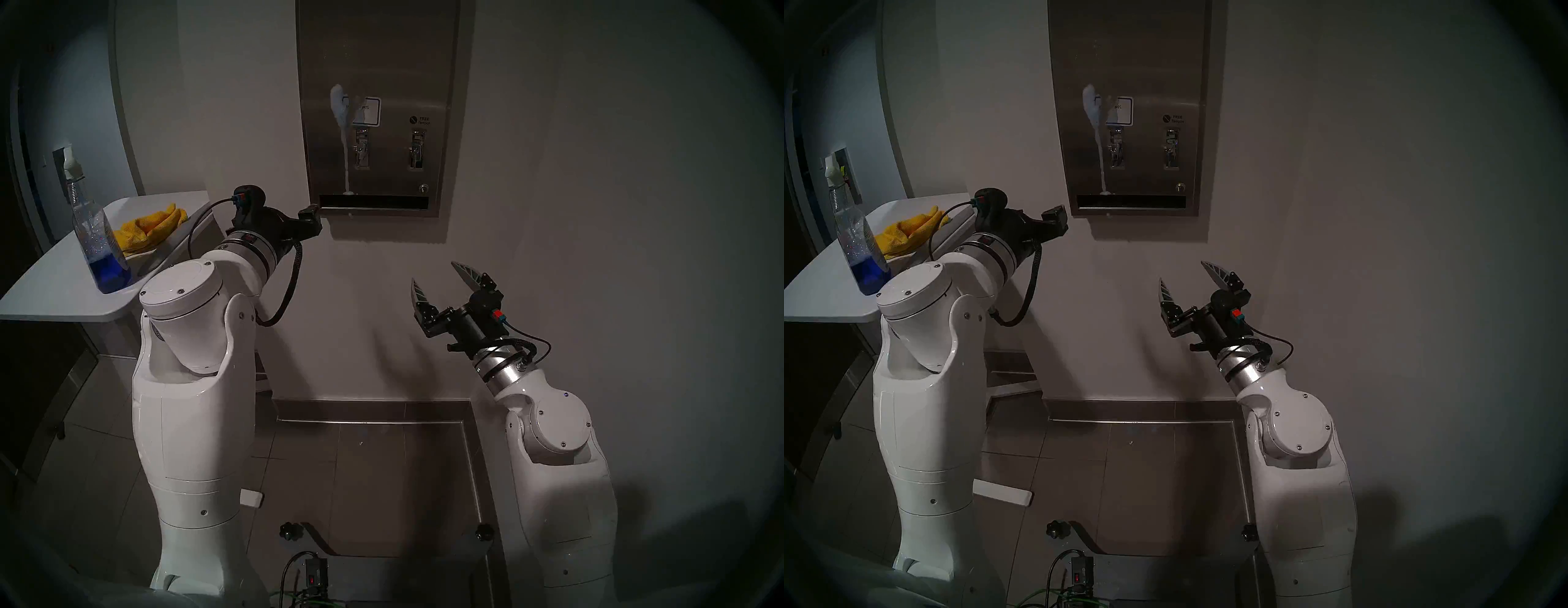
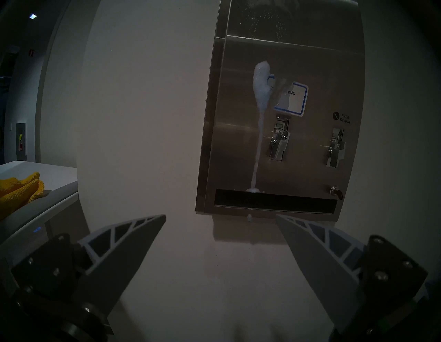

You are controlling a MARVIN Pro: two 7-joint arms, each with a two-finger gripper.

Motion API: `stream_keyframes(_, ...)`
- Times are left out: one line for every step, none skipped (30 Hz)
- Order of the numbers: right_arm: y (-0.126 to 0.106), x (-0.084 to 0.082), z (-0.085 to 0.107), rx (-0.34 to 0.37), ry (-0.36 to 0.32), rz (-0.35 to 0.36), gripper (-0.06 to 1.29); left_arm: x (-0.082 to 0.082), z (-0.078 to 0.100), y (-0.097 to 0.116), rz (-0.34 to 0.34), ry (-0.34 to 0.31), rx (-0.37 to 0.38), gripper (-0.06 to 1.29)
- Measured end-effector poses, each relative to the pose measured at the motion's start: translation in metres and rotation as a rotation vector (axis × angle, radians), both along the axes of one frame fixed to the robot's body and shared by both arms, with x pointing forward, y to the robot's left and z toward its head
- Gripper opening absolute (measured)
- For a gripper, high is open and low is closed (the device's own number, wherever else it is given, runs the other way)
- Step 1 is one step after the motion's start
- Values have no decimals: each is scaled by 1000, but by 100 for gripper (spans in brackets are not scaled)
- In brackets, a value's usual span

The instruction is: Pick up the cleaner bottle and spray the cleaner onto the surface

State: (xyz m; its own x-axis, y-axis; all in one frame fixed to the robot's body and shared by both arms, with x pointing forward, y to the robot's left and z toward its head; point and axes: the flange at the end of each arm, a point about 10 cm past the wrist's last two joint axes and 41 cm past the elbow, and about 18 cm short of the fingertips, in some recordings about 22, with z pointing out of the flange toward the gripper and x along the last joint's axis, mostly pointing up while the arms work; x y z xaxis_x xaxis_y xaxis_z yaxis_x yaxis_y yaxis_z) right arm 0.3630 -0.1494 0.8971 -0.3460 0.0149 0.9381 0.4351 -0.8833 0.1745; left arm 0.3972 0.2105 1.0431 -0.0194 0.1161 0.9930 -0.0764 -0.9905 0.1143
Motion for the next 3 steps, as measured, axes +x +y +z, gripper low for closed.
stream_keyframes(0,0,0,0,0,0,124,0,0,0,-2,-2,-1,123)
stream_keyframes(0,0,0,0,0,0,124,0,0,0,-3,-3,-1,123)
stream_keyframes(0,0,0,0,0,0,124,0,0,0,-3,-3,-1,123)
